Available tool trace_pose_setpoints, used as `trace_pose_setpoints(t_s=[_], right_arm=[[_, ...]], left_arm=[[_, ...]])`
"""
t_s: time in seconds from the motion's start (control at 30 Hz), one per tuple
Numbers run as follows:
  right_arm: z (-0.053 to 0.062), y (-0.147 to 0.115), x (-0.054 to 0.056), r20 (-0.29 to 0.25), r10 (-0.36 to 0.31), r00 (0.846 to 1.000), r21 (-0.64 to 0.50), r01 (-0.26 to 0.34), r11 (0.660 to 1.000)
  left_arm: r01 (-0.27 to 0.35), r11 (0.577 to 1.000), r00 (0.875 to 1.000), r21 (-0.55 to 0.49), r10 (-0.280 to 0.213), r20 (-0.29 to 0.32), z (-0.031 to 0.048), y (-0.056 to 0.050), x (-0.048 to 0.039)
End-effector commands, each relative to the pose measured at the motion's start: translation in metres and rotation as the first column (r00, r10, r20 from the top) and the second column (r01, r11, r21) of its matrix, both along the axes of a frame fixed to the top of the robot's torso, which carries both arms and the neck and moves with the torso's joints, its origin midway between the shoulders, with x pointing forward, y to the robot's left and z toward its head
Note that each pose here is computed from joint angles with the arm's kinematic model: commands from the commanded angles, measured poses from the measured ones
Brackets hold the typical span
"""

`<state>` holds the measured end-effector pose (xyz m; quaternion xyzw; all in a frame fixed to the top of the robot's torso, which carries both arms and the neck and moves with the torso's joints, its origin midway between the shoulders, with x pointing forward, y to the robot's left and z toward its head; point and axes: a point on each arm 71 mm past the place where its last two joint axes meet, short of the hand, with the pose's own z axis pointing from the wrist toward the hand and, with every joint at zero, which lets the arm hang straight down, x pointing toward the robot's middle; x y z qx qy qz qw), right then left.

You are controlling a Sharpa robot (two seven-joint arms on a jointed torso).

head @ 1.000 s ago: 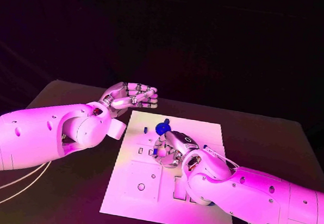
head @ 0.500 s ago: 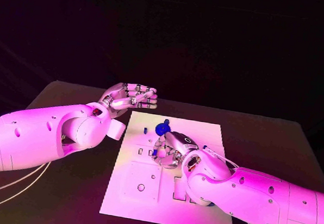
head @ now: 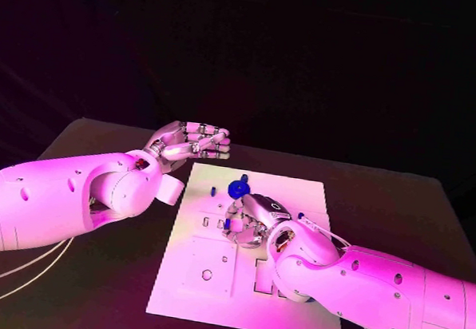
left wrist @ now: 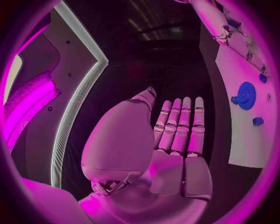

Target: Assemble the parts on the task board

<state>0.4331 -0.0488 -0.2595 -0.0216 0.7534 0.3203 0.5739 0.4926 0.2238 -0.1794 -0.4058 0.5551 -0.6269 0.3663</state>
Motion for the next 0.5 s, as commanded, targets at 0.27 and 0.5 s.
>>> trace_pose_setpoints(t_s=[0.27,0.5], right_arm=[[0.006,-0.003,-0.005,0.025,0.003,1.0,0.051,-0.004,0.999],[0.022,-0.018,-0.01,0.034,0.007,0.999,0.111,-0.011,0.994]], left_arm=[[0.004,1.0,1.0,0.001,-0.004,0.007,0.0008,0.0,0.0006],[-0.001,0.998,1.0,0.057,0.001,0.001,-0.002,0.003,0.0026]])
